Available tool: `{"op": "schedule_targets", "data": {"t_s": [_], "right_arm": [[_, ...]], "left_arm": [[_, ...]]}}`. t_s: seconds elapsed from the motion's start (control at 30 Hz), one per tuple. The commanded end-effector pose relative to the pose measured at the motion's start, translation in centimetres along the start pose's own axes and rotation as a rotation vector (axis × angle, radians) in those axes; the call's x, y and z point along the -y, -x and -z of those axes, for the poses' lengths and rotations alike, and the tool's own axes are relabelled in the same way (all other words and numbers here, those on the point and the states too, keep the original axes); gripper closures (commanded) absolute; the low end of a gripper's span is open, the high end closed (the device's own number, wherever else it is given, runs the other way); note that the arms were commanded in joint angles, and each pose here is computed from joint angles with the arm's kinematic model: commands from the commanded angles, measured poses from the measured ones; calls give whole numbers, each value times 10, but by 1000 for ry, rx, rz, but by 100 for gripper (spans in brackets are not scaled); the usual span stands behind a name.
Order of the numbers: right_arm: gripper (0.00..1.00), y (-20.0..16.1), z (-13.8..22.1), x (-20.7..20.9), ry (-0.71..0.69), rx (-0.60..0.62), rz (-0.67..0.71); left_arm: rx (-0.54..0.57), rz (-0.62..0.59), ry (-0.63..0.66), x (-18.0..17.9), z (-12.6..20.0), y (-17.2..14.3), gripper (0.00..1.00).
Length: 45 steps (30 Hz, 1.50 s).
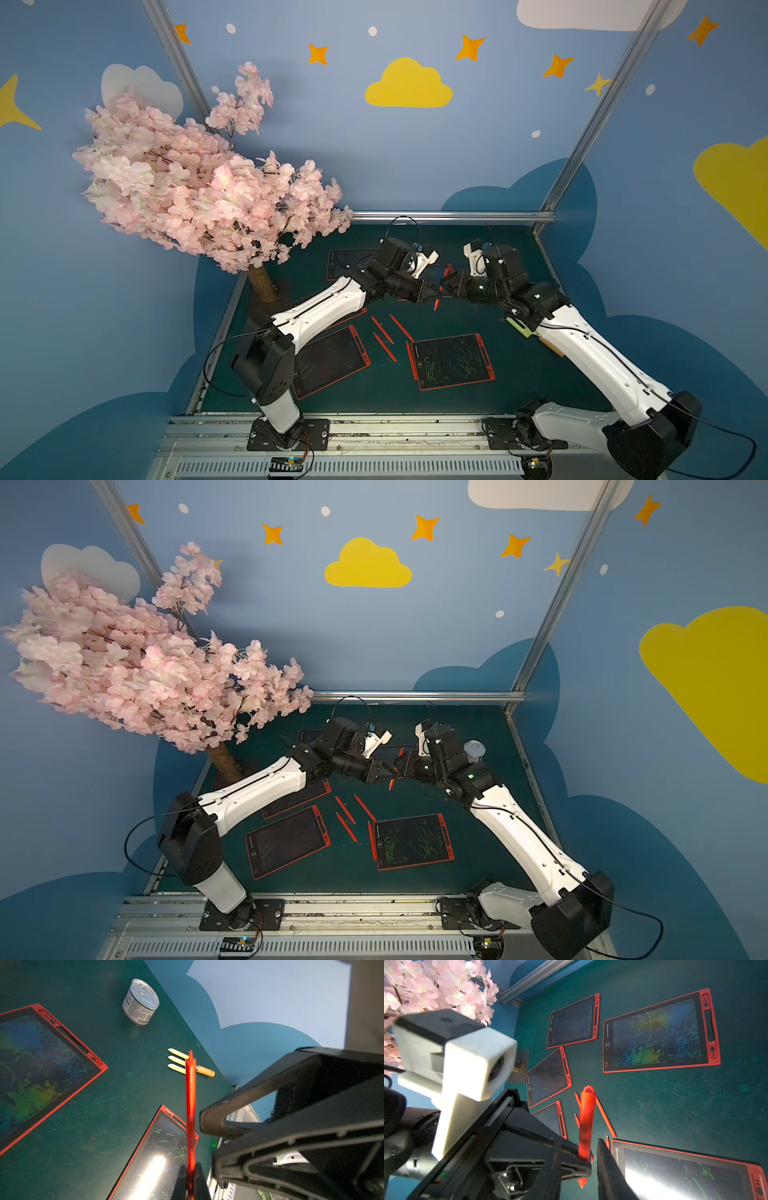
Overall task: Place the stylus back onto the writing tablet
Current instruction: Place the stylus on the writing tablet.
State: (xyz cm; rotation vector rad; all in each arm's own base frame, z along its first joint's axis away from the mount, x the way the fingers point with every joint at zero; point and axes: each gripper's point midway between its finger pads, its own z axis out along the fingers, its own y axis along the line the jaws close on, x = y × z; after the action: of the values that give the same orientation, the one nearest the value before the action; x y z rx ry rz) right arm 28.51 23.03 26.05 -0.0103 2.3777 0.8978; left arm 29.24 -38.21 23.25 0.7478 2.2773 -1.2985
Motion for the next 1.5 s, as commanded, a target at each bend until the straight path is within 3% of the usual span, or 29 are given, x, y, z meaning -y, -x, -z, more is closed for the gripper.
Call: {"op": "schedule_targets", "data": {"t_s": [0.0, 0.53, 1.2, 1.47], "right_arm": [[72, 5, 0, -8, 19, 17, 4], [78, 7, -5, 1, -8, 41, -23], [76, -6, -11, 6, -13, -11, -46], [81, -7, -10, 7, -16, -8, -47]], "left_arm": [[10, -4, -27, 8, 1, 4, 97], [18, -14, -37, 11, 3, 5, 97], [30, -37, -24, 11, 6, 7, 97], [28, -38, -26, 11, 6, 6, 97]]}}
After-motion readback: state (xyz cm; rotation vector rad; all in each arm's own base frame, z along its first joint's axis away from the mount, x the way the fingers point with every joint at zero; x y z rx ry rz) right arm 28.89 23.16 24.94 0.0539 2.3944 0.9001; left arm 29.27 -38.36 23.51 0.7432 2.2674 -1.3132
